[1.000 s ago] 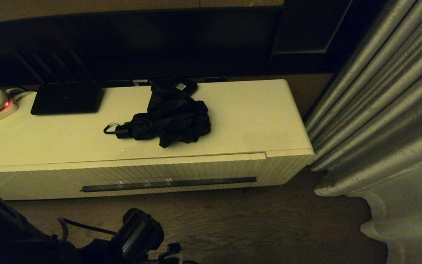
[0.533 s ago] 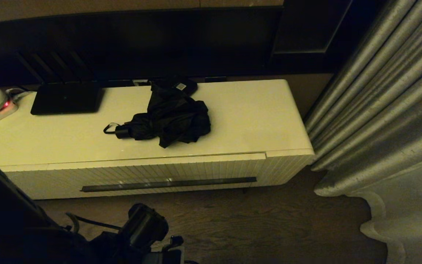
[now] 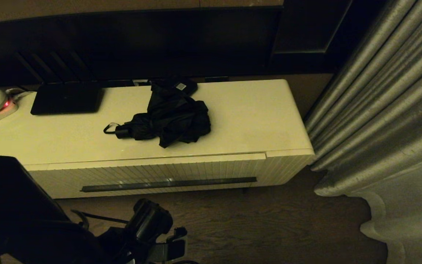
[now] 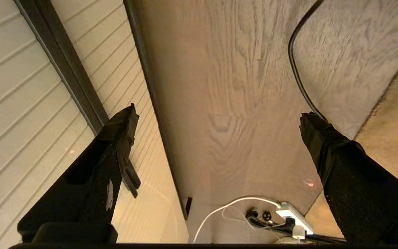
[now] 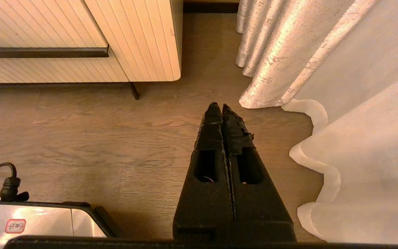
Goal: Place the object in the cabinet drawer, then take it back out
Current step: Open the drawer
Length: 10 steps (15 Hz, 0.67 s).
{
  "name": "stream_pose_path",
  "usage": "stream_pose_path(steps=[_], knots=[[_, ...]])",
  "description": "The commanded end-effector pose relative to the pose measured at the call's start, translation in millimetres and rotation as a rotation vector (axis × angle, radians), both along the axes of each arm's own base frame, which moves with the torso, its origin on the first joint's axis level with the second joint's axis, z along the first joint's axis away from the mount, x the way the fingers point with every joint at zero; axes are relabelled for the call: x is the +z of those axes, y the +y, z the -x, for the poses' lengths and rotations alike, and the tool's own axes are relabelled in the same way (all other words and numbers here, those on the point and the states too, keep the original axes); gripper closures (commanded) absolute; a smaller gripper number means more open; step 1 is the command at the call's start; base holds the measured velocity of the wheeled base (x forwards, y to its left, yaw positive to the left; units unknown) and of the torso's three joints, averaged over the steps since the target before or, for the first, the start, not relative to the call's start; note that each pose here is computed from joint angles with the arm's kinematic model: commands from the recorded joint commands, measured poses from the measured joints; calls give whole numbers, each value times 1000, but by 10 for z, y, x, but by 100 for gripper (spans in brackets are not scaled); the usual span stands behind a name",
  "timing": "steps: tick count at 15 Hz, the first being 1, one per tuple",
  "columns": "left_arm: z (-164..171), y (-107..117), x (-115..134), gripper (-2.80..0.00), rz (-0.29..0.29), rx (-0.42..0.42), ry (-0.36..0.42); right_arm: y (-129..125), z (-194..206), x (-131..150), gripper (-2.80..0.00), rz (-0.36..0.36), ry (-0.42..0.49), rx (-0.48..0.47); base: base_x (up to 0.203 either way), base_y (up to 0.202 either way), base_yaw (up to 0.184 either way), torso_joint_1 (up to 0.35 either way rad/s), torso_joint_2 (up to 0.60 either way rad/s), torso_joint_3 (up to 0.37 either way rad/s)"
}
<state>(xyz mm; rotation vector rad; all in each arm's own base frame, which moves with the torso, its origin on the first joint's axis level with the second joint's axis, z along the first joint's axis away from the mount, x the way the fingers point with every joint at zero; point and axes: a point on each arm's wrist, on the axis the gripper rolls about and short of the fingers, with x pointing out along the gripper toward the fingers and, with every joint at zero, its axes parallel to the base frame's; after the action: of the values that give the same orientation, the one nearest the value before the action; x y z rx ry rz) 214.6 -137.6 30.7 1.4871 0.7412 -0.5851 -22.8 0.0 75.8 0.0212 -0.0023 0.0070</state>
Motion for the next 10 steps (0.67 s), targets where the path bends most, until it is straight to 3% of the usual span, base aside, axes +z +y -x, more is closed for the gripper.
stream_pose_path(steps=[1,10], knots=[[-41,-12,-102,-280,-19,7,8,0,-1,-4,0,0,1,1,0,0,0,0,0,0],[-197,-90,-67,-280,15,24,-70,0,-1,-4,0,0,1,1,0,0,0,0,0,0]])
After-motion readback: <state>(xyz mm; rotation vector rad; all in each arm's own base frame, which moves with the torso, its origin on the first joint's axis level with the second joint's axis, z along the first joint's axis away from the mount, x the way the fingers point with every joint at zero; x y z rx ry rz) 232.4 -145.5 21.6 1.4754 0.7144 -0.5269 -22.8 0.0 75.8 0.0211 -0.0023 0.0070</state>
